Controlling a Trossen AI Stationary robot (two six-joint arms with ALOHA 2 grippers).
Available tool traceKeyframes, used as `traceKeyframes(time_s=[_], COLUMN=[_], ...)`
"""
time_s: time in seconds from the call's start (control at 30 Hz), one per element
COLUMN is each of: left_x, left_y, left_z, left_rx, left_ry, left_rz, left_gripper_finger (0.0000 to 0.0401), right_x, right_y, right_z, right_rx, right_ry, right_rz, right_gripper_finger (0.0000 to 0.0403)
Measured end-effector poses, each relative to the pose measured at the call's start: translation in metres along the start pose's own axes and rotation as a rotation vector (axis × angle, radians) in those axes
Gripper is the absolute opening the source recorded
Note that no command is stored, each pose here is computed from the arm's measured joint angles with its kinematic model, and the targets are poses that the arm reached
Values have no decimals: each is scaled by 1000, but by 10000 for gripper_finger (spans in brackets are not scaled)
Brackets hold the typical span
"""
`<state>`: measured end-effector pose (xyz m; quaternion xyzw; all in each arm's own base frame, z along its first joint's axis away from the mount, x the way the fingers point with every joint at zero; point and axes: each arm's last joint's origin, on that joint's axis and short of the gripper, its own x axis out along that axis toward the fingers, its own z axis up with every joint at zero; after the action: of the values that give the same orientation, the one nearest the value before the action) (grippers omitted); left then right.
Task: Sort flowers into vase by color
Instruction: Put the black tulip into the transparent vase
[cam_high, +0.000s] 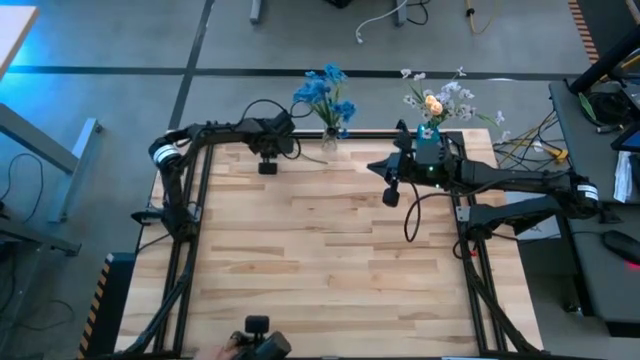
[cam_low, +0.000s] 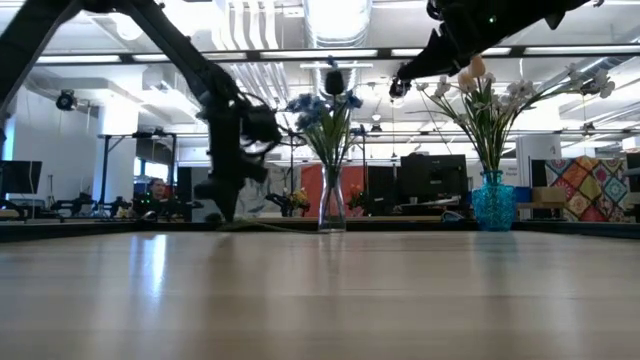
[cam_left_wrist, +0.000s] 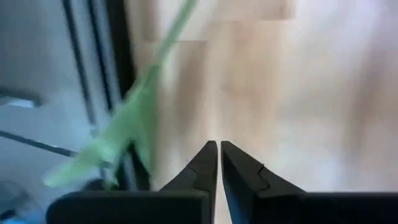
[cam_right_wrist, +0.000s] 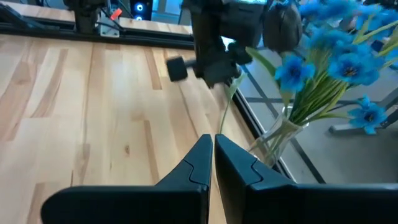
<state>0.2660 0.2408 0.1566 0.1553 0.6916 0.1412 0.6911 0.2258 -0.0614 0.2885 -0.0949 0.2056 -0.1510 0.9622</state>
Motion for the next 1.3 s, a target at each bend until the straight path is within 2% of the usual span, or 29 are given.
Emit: traceKeyframes(time_s=[0.13,0.37,0.47,0.57,0.63,0.73,0.8,0.87,0.93,1.07,1.17,1.3], left_x=[-15,-53,-68,-74,-77,-74,-69,-61,-48,-25,-8,10], left_y=[-8,-32,-42,-50,-50,-46,-41,-34,-27,-7,4,14], left_z=[-8,-8,-12,-20,-24,-25,-24,-25,-29,-38,-43,-39], left_rx=[-41,-64,-153,-334,-543,-924,-1084,-1182,-1258,-1421,-1538,-1606], left_ry=[31,-12,-68,-125,-177,-303,-417,-508,-531,-527,-479,-443], left_rz=[-92,-179,-209,-325,-318,-296,-285,-297,-323,-351,-413,-439], left_gripper_finger=[1,0,0,0,0,0,3,14,33,87,131,177], right_x=[1,2,3,5,6,7,8,8,8,8,8,8], right_y=[2,12,17,22,24,26,27,27,27,28,28,27], right_z=[-5,-13,-18,-24,-26,-31,-33,-34,-35,-36,-36,-36], right_rx=[16,7,-1,1,11,13,14,22,31,39,39,26], right_ry=[14,35,39,36,20,1,-12,-21,-17,-13,-13,-19], right_rz=[4,40,56,68,70,71,68,67,67,68,68,67], right_gripper_finger=[12,12,12,12,12,12,12,12,12,12,12,12])
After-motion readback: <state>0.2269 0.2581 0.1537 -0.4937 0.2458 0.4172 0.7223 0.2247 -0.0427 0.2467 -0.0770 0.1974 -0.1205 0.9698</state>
